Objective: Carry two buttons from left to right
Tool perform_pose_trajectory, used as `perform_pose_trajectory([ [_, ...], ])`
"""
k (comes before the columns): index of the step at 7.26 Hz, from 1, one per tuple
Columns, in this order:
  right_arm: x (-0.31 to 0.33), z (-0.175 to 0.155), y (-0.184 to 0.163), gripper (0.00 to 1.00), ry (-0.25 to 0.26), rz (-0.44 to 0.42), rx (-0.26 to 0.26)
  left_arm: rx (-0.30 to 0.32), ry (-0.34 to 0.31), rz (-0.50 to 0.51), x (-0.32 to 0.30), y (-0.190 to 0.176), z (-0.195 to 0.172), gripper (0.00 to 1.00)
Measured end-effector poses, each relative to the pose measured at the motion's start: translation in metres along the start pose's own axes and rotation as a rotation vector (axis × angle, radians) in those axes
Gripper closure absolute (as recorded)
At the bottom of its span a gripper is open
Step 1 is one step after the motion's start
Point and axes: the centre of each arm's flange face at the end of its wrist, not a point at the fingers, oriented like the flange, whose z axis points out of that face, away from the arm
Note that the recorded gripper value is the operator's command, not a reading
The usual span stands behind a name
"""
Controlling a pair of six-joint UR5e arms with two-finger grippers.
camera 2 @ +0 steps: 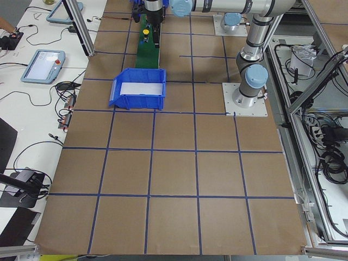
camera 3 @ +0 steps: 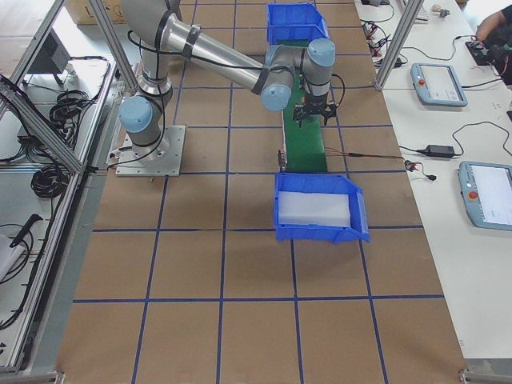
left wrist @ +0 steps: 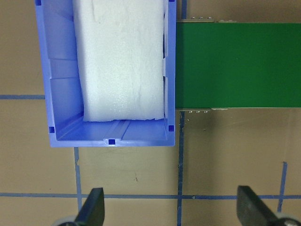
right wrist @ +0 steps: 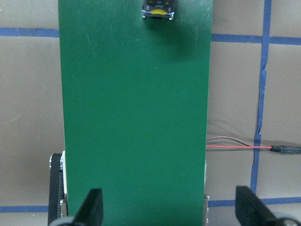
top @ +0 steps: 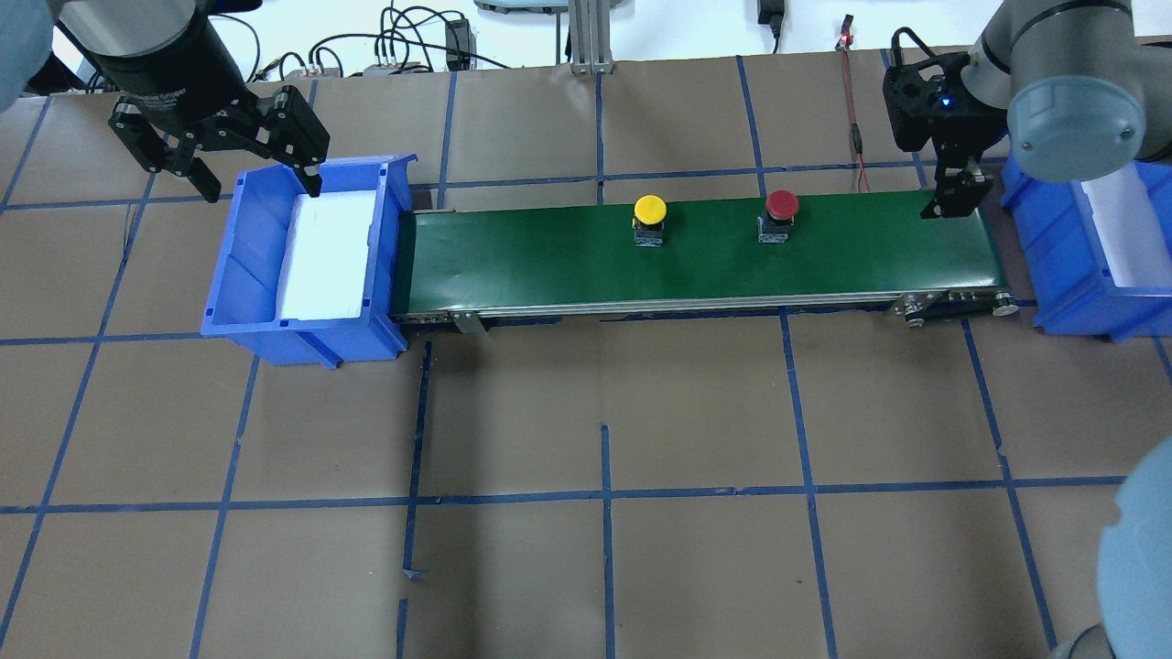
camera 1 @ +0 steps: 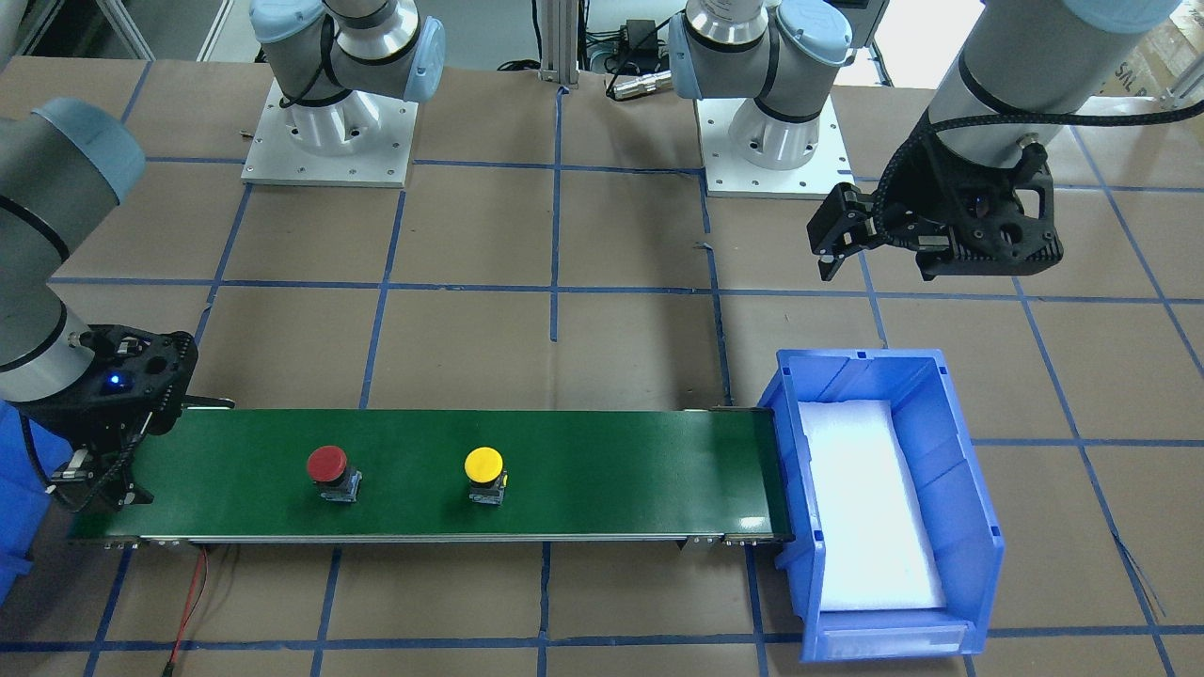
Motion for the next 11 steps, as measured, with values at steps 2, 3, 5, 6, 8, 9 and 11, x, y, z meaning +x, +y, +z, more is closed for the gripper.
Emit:
perform_pose_trajectory([
  [2,0.000,0.001,0.001,0.00,-0.003,-0.029,-0.010,0.000,0.000,-0.001,0.000,0.000,0.000,0.00],
  [3,0.000,0.001,0.003,0.00,-0.009,-0.047,-0.022,0.000,0.000,0.000,0.000,0.000,0.000,0.00],
  [5,0.000,0.006,0.005,0.00,-0.012,-0.054,-0.028,-0.002,0.000,0.000,0.000,0.000,0.001,0.00],
  [6,0.001,0.011,0.008,0.00,-0.016,-0.044,-0.020,-0.002,0.000,-0.001,0.000,0.000,0.001,0.00],
  [8,0.002,0.020,0.011,0.00,-0.023,-0.028,0.005,-0.002,0.000,-0.001,-0.001,0.000,0.001,0.00],
  [9,0.001,0.023,0.011,0.00,-0.027,-0.023,0.012,0.000,0.001,-0.002,-0.001,0.000,0.000,0.00],
  [11,0.000,0.027,0.011,0.01,-0.031,-0.019,0.016,0.001,0.001,-0.002,-0.001,0.000,0.000,0.00],
])
